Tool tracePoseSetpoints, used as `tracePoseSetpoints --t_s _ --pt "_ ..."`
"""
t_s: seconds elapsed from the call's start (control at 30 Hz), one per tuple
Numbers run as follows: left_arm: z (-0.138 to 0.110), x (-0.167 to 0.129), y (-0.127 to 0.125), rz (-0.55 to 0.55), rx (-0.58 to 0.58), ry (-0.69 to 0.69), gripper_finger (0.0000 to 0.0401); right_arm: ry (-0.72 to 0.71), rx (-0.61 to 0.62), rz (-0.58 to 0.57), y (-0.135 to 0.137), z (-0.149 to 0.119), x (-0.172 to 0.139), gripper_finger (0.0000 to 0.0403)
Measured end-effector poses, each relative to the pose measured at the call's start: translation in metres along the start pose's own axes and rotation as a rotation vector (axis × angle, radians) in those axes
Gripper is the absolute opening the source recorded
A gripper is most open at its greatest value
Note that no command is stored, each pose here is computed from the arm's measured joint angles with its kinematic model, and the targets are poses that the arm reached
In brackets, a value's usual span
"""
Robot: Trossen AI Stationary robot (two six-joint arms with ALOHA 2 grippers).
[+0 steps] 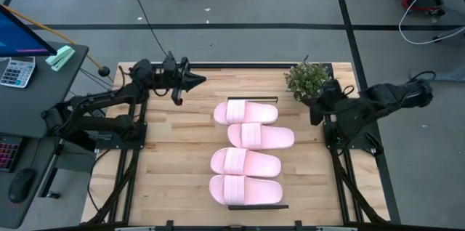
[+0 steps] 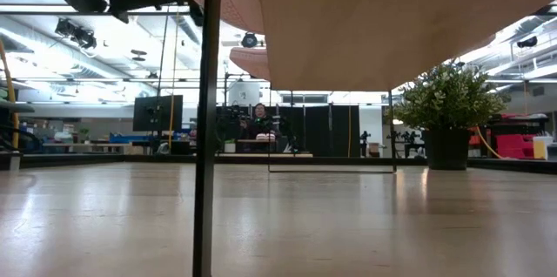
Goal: Pick and place slides into the shelf
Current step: Return to Home Position
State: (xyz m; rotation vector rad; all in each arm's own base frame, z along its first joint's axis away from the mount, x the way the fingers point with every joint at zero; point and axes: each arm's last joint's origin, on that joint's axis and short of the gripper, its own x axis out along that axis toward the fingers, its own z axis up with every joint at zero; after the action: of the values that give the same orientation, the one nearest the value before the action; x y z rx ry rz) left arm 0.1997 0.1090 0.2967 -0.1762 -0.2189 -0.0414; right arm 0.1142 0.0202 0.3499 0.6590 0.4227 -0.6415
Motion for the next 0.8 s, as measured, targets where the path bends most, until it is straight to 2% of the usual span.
tracePoseSetpoints --t_s 0.07,0.23,0.4,0.5,0.63,0.8 --pt "0.002 0.003 -0.011 0.011 -0.037 -0.023 0.0001 -0.007 -0.044 0.034 -0.007 0.006 -0.006 0.0002" --pt "-0.001 0.008 -0.056 0.185 -0.041 -0.05 0.0001 -0.017 -0.071 0.11 -0.029 0.015 -0.025 0.0002" --pt "-0.016 0.009 -0.105 0.334 -0.015 0.031 0.0001 0.007 -0.129 0.178 -0.038 0.016 -0.033 0.0001" --pt "-0.024 0.006 -0.124 0.411 0.026 0.075 0.0 0.044 -0.19 0.206 -0.037 0.015 -0.031 0.0001" --pt "-0.018 0.0 -0.121 0.453 0.049 0.067 0.0 0.066 -0.225 0.207 -0.034 0.012 -0.02 0.0" --pt "-0.001 -0.017 -0.104 0.402 0.052 0.055 0.0 0.044 -0.177 0.264 -0.023 0.013 -0.005 0.0"
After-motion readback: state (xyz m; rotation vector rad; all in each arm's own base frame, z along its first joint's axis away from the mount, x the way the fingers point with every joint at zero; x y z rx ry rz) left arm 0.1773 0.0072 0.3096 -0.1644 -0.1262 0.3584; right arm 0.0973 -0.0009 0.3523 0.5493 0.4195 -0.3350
